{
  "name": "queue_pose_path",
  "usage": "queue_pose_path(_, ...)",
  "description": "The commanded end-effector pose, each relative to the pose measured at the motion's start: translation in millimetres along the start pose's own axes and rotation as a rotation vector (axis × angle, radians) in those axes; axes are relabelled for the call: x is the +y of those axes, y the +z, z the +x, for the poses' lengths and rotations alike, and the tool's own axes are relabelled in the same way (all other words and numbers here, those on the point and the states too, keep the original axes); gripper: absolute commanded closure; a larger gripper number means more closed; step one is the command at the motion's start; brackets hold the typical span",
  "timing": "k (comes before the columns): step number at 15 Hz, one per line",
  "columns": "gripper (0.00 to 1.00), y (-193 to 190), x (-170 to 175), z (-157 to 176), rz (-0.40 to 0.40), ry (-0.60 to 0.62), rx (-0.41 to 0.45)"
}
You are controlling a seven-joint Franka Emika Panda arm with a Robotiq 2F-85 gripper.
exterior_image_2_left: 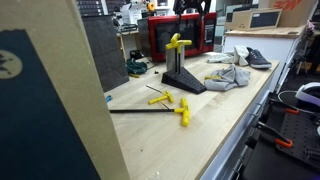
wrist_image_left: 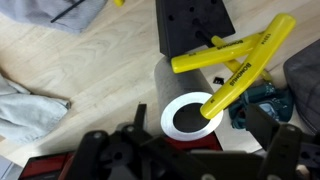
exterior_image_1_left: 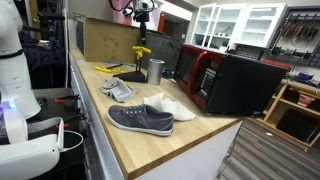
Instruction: Move the object to the counter
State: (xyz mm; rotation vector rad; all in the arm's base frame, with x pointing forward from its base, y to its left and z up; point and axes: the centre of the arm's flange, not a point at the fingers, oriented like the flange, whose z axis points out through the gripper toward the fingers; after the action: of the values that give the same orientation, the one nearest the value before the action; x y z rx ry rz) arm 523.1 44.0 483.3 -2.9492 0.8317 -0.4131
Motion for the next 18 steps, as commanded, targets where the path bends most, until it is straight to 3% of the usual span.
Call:
queue_pose_path(1, 0.00, 15.2, -32.6, 2.1, 0.034, 0.086, -0.011)
queue_pose_path(8, 0.00, 23.4, -56.9, 3.8, 0.051, 0.196, -0.005)
queue_pose_path(9, 0.25, 25.1, -57.2, 3.5, 0.051, 0.212, -0.011)
queue_pose_path(10, 0.26, 26.7, -57.8, 2.7, 0.054, 0.227, -0.020)
queue_pose_path(18, 0.86, 47.3, -66.0, -6.8, 0.038, 0.289, -0.062)
